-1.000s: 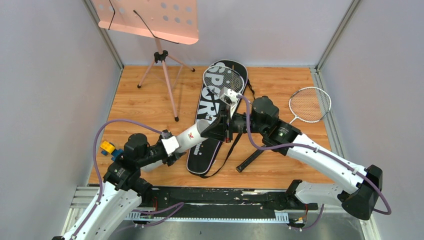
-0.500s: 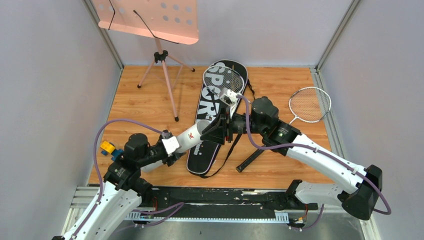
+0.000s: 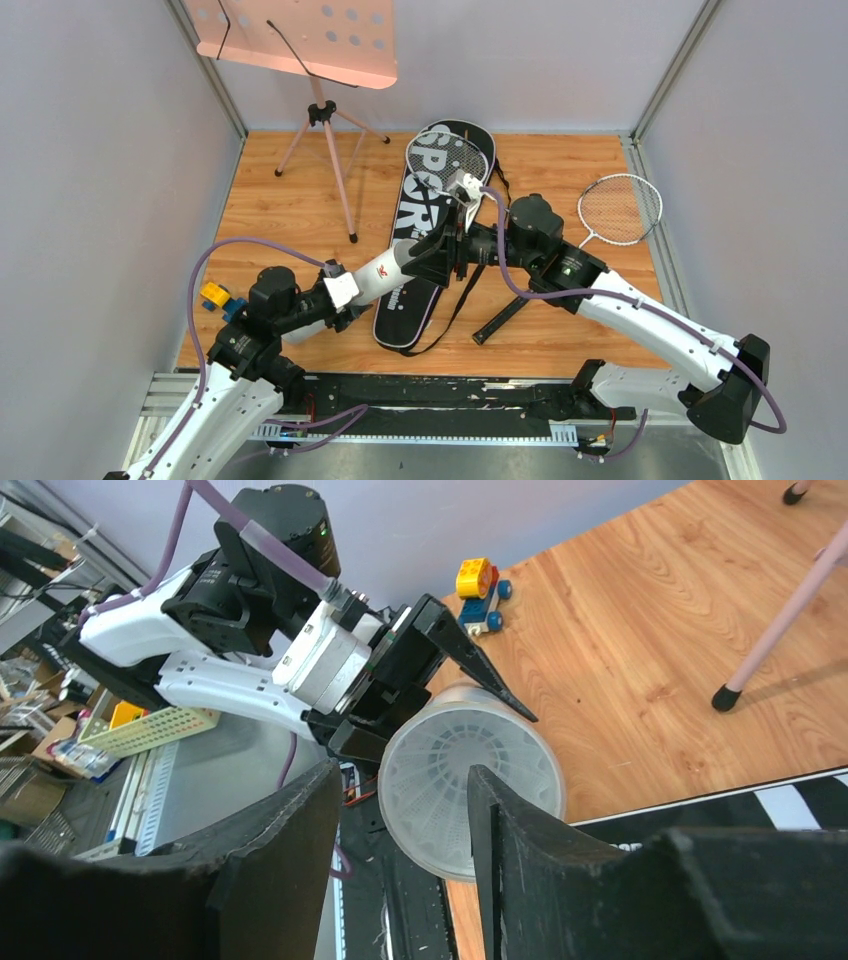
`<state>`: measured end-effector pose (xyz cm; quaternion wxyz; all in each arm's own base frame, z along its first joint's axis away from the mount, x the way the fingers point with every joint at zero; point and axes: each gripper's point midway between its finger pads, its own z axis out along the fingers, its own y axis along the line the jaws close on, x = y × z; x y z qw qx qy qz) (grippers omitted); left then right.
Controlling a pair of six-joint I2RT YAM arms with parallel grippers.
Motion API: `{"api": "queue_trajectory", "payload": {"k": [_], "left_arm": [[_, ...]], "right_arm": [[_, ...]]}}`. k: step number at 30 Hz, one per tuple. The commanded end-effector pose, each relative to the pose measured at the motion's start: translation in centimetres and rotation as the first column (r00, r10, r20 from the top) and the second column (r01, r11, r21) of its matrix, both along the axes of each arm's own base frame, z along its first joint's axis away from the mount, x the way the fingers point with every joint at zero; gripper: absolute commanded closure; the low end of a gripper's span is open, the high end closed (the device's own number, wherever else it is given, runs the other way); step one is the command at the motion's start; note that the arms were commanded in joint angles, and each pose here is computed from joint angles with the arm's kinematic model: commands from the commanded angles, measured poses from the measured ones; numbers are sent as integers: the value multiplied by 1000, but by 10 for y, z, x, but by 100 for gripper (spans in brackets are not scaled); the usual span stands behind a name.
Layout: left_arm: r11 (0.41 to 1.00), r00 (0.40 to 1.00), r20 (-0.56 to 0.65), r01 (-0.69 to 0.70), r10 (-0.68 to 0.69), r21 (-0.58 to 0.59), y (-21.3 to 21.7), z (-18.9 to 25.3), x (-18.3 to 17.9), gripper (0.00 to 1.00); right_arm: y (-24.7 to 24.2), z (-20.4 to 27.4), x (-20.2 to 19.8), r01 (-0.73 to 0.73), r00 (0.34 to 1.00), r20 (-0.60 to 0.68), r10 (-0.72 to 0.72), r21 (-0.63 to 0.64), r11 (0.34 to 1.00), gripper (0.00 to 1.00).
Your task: Pack up the badminton gear
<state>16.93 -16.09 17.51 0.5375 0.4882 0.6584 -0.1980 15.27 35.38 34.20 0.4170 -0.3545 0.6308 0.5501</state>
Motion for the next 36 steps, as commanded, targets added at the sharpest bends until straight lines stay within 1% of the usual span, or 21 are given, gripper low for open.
{"api": "queue_trajectory", "payload": {"k": [1,5,11,16,28,36], "left_arm": [[999,995,91,31,-27,-42,-7,25,4,39],[999,995,91,32,-28,-42,-7,25,4,39],[999,995,92,29,-25,-42,-7,25,5,38],[999,995,93,28,-24,-42,-6,25,5,39],[999,995,92,30,-26,-42,-7,25,5,39],[999,996,91,29,-26,-41,-7,25,5,39]], "right_arm": [[-7,23,5,62,997,39,-64,59,996,49],[-4,16,5,54,998,21,-55,45,998,46],[2,4,5,36,999,-22,-36,24,999,45],[9,-6,1,-6,998,-69,8,22,1000,45],[18,-21,-2,-47,991,-127,48,10,999,41],[22,-26,-3,-67,985,-161,67,9,998,36]]}}
